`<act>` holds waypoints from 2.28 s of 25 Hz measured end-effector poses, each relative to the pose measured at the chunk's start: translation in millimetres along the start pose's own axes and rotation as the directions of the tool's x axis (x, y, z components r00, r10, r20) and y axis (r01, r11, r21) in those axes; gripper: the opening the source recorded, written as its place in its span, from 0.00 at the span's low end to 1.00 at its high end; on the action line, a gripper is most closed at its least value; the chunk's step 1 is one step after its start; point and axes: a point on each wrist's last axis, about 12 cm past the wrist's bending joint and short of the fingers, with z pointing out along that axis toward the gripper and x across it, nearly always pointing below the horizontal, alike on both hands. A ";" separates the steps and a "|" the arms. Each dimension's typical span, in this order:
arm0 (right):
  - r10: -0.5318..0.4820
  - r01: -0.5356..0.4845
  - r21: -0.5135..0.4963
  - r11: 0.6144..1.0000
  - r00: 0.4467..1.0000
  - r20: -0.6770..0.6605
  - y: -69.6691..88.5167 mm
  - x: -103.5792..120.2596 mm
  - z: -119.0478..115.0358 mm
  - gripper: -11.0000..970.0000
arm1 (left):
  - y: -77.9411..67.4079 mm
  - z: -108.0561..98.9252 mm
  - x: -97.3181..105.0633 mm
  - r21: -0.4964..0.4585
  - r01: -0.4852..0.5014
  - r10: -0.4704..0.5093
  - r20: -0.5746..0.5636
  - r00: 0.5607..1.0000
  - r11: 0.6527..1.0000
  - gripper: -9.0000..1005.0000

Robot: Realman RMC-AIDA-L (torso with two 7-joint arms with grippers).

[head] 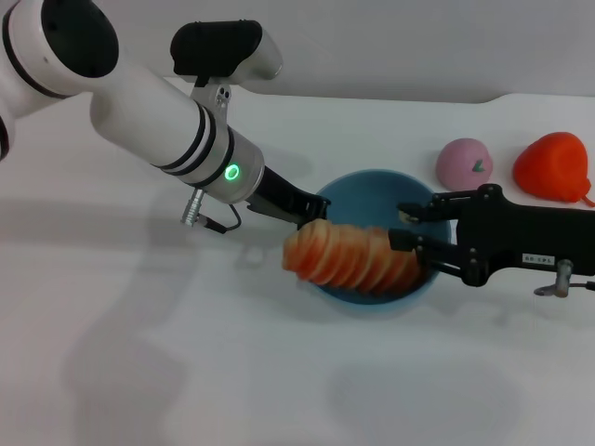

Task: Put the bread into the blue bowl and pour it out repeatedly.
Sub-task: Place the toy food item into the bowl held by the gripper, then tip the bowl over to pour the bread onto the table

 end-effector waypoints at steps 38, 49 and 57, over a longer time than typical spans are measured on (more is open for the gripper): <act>0.485 -0.531 0.404 0.745 0.847 0.218 21.3 84.4 -151.0 0.38 | -28.5 44.9 -4.4 -0.459 -0.441 0.633 0.484 0.604 0.772 0.02; 0.488 -0.532 0.400 0.746 0.846 0.214 19.0 84.3 -147.0 0.38 | -45.6 37.7 35.9 -0.707 -0.558 0.889 0.438 0.137 0.434 0.01; 0.492 -0.536 0.383 0.753 0.844 0.213 16.4 83.6 -140.9 0.38 | -51.6 43.4 48.3 -0.786 -0.607 0.976 0.204 -0.076 0.117 0.02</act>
